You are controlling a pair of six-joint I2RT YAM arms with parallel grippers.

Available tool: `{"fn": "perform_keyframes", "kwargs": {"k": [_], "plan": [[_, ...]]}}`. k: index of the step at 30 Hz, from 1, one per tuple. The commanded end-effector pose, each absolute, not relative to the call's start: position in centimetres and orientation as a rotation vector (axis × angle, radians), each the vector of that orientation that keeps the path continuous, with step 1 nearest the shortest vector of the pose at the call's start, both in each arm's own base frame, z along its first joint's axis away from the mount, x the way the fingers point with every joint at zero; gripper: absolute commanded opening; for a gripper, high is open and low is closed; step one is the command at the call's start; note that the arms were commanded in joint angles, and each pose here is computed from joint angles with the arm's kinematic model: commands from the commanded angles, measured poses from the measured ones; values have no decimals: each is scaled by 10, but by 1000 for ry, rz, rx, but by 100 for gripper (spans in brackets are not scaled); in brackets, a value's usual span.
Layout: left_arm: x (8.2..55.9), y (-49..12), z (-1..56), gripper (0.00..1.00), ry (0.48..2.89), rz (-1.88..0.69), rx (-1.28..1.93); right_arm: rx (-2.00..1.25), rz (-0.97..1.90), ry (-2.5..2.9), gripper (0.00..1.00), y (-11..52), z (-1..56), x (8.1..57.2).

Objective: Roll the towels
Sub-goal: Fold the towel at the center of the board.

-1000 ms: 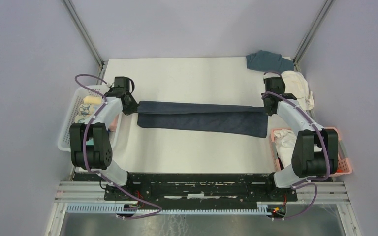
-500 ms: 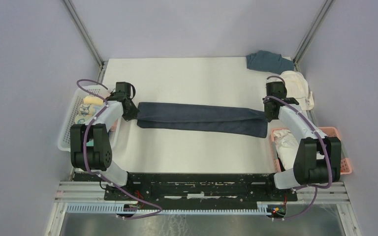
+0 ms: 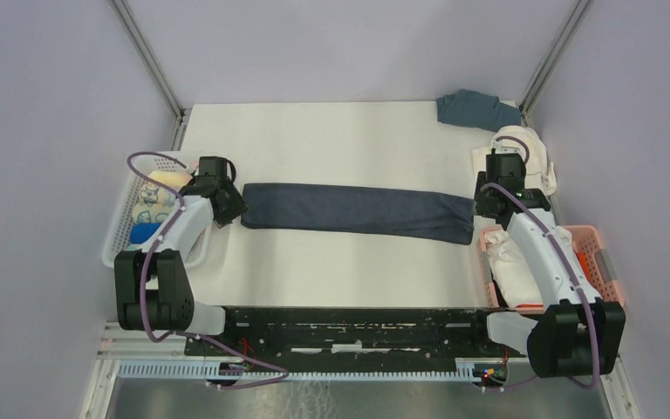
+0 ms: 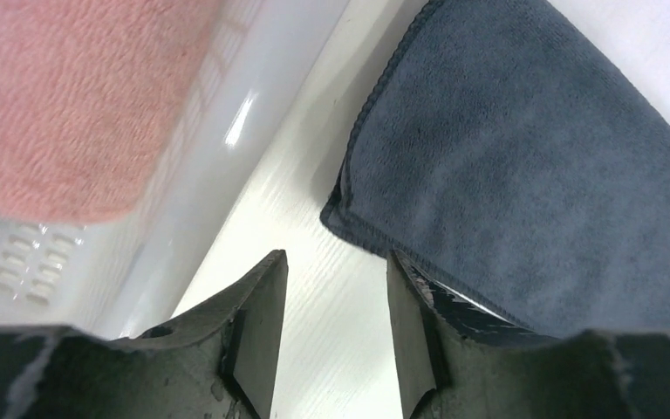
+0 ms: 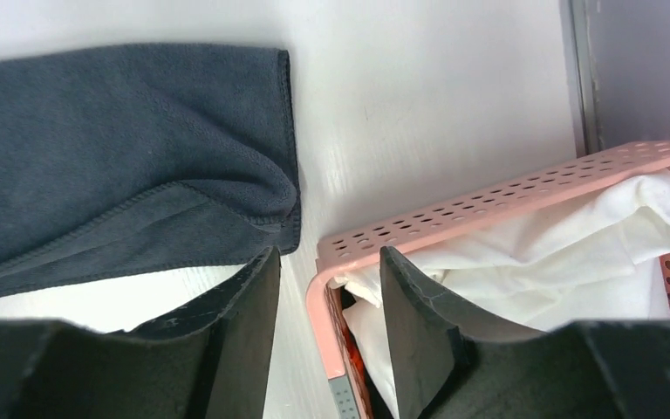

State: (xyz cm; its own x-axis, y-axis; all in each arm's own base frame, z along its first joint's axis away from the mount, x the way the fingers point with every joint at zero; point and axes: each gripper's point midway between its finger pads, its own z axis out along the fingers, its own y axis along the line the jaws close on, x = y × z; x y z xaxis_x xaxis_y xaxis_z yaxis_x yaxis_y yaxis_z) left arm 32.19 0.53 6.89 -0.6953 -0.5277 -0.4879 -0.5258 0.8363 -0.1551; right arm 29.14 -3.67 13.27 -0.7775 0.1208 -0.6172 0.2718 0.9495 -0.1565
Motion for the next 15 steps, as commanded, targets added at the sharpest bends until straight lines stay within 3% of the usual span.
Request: {"fn": "perform_keyframes", "kwargs": {"k": [1,8,15], "plan": [[317,7,96,55,2410,-16,-759,321,-268,2397,55,-34,149,290],[337,-23,123,59,2389,-83,-613,278,-47,2391,54,-3,157,326],[368,-63,96,58,2493,-85,-478,302,-11,2460,53,5,134,352]]}}
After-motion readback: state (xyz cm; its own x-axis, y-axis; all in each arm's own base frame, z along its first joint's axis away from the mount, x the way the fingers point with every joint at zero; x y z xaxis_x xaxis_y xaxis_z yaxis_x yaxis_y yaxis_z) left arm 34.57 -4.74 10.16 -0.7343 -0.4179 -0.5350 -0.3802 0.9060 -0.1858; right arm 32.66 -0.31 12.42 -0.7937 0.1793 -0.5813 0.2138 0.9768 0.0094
